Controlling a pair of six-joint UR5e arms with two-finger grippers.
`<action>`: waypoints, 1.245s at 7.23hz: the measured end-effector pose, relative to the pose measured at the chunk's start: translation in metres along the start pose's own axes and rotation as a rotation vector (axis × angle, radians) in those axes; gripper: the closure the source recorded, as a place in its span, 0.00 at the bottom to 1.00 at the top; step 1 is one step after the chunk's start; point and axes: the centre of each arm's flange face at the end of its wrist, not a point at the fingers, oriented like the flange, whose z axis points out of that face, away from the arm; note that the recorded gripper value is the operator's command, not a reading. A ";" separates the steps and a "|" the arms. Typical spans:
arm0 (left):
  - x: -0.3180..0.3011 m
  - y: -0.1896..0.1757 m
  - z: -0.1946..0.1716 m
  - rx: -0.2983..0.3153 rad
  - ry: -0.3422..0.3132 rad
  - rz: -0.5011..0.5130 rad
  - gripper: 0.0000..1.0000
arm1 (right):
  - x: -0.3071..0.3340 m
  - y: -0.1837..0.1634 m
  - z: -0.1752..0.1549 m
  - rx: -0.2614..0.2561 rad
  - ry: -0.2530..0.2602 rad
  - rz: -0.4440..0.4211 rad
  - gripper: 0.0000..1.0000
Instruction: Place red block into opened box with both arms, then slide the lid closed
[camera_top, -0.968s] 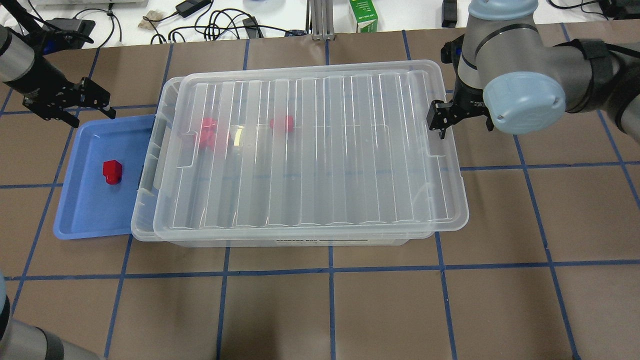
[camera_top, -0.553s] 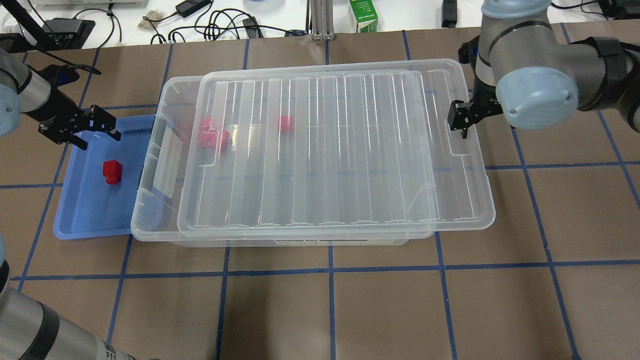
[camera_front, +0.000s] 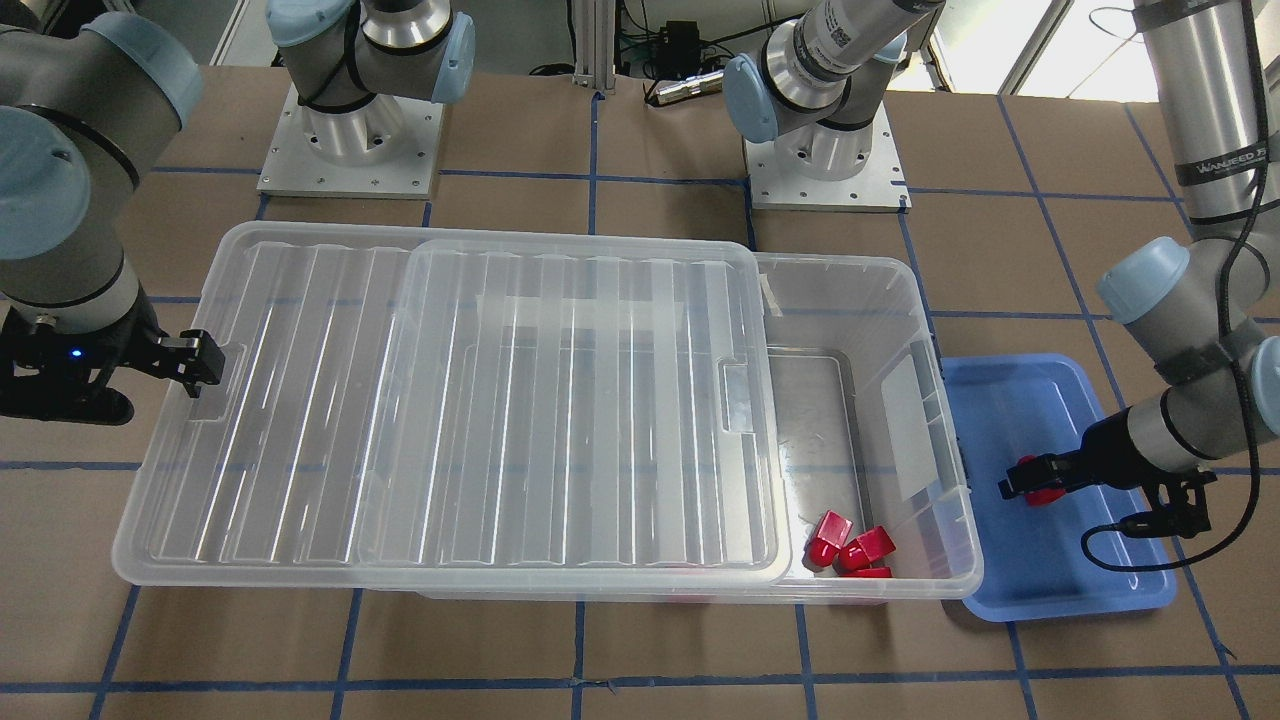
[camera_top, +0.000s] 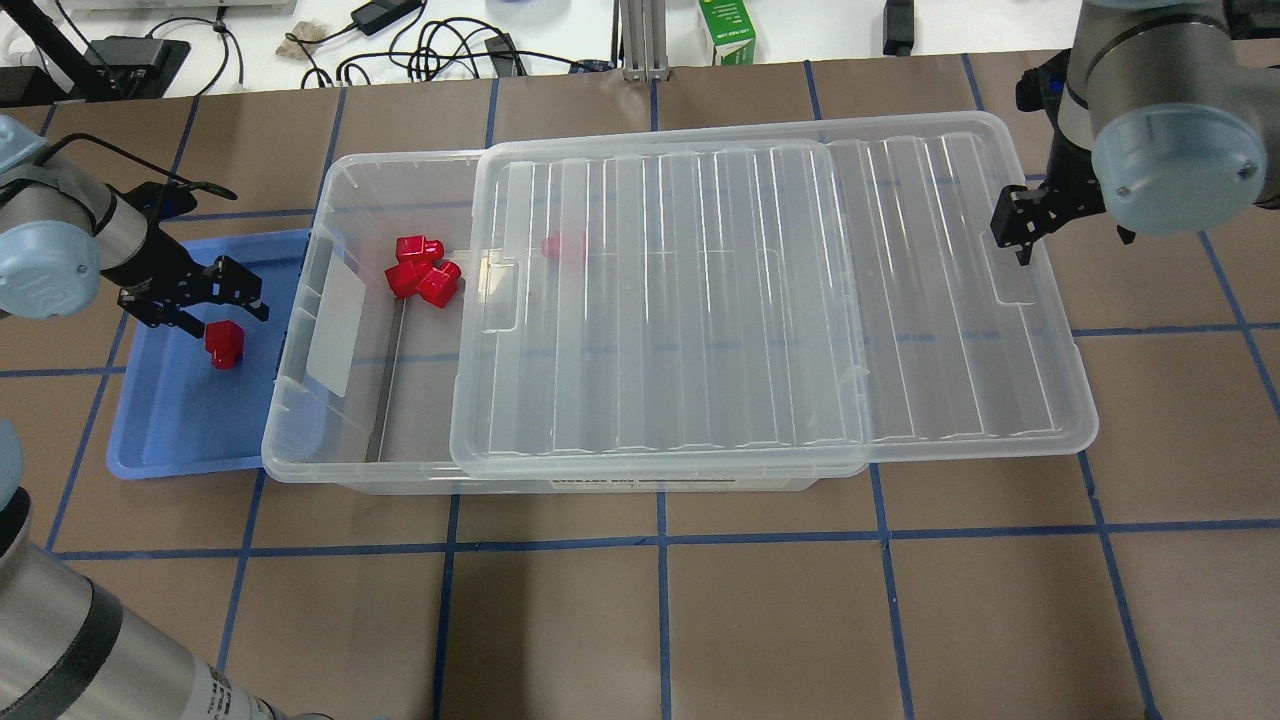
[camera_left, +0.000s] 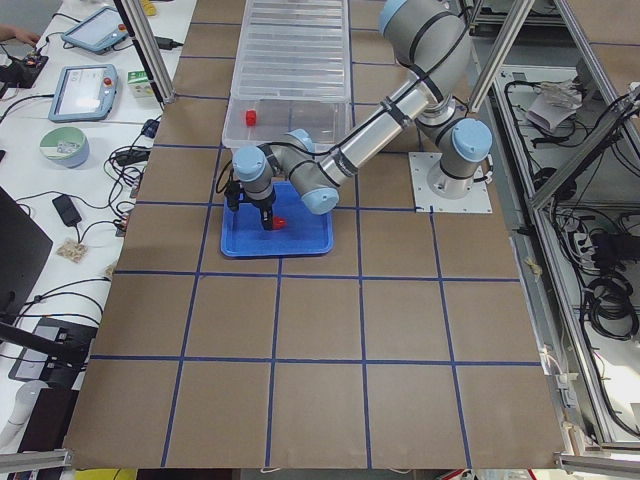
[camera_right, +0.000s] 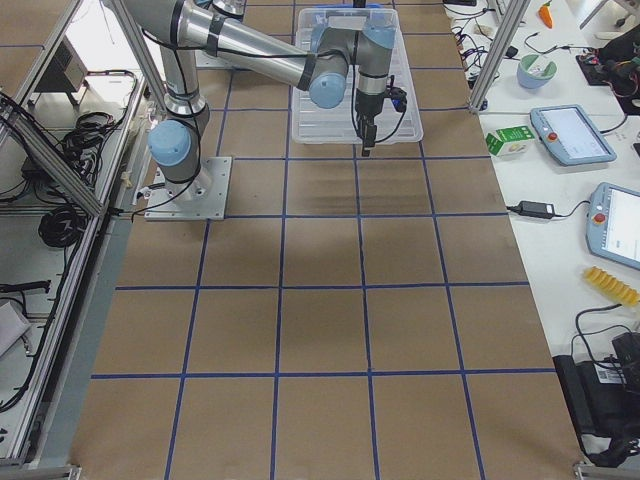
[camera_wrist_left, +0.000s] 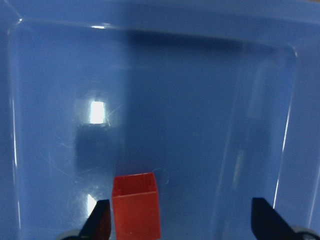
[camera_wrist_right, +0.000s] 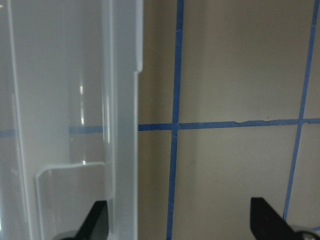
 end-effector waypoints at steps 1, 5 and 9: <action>-0.002 -0.002 0.006 -0.006 0.000 -0.001 0.00 | 0.008 0.001 0.002 -0.005 0.001 0.009 0.00; -0.013 -0.003 0.014 -0.043 -0.081 -0.003 0.67 | 0.018 0.001 -0.012 0.025 -0.012 0.021 0.00; -0.007 -0.003 0.001 -0.029 -0.096 0.009 1.00 | -0.008 0.021 -0.114 0.095 -0.274 0.002 0.00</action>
